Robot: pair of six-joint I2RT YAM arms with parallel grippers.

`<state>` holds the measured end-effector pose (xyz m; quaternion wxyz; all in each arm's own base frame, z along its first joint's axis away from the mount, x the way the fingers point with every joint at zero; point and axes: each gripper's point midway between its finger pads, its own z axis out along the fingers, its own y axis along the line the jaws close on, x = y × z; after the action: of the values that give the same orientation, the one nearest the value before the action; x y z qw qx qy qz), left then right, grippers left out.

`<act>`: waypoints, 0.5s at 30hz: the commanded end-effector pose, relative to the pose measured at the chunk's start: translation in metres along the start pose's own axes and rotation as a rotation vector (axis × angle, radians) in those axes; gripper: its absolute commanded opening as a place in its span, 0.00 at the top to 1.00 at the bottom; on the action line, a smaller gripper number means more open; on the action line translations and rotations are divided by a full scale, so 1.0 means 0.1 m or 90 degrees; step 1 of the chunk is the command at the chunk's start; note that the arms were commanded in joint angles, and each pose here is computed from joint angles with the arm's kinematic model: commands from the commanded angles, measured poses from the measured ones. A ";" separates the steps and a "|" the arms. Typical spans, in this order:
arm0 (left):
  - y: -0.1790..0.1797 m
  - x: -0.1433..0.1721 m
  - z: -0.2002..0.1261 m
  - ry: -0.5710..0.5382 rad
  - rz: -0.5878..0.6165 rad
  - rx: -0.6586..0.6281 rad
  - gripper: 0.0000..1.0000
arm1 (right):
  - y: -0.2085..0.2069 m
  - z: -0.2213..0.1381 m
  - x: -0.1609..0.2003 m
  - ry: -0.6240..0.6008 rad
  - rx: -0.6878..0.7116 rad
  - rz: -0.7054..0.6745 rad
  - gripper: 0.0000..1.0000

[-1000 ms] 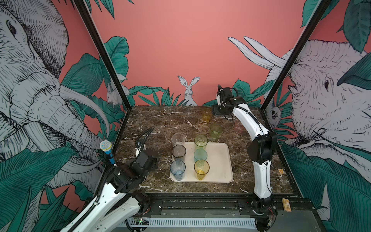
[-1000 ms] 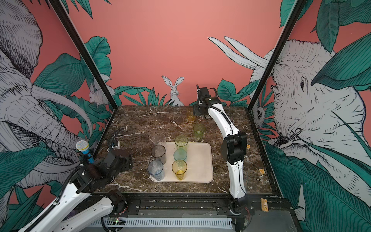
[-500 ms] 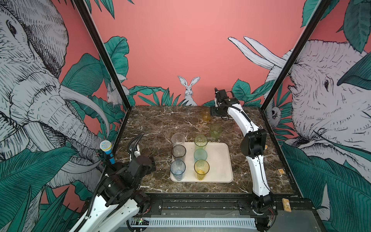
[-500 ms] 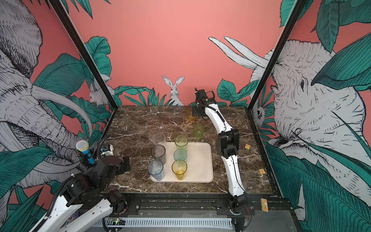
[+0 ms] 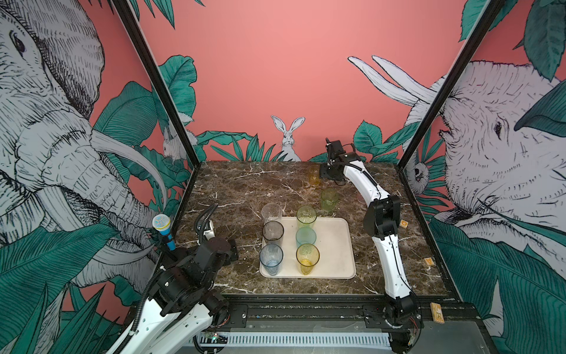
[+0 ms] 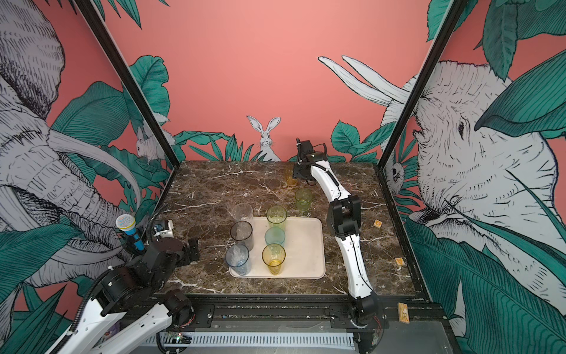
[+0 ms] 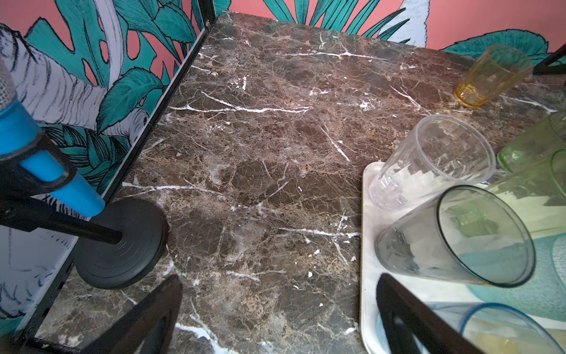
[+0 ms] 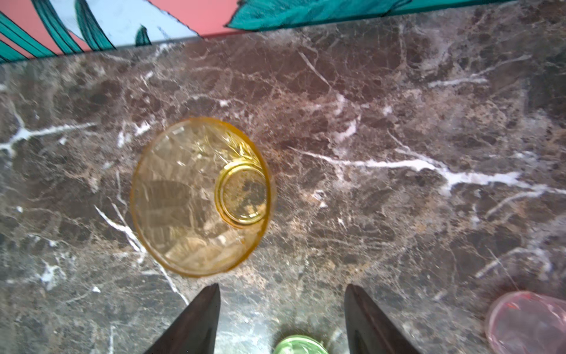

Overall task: Place the glasses into the tray
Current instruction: Pick up the glass from the top-center of the table.

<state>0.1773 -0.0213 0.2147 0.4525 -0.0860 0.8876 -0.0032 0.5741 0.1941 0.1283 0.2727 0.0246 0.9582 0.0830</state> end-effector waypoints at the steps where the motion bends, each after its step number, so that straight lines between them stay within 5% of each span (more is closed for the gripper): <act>1: 0.02 0.01 0.02 -0.005 -0.002 -0.005 0.01 | 0.06 0.08 -0.15 -0.026 -0.035 0.045 0.34; 15: 0.03 0.01 0.01 -0.009 -0.003 -0.005 0.01 | 0.14 0.26 -0.26 -0.046 -0.070 0.081 0.42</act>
<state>0.1765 -0.0206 0.2162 0.4561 -0.0869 0.8856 -0.0063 0.6005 0.2089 0.1214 0.2918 0.0630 0.9442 0.1393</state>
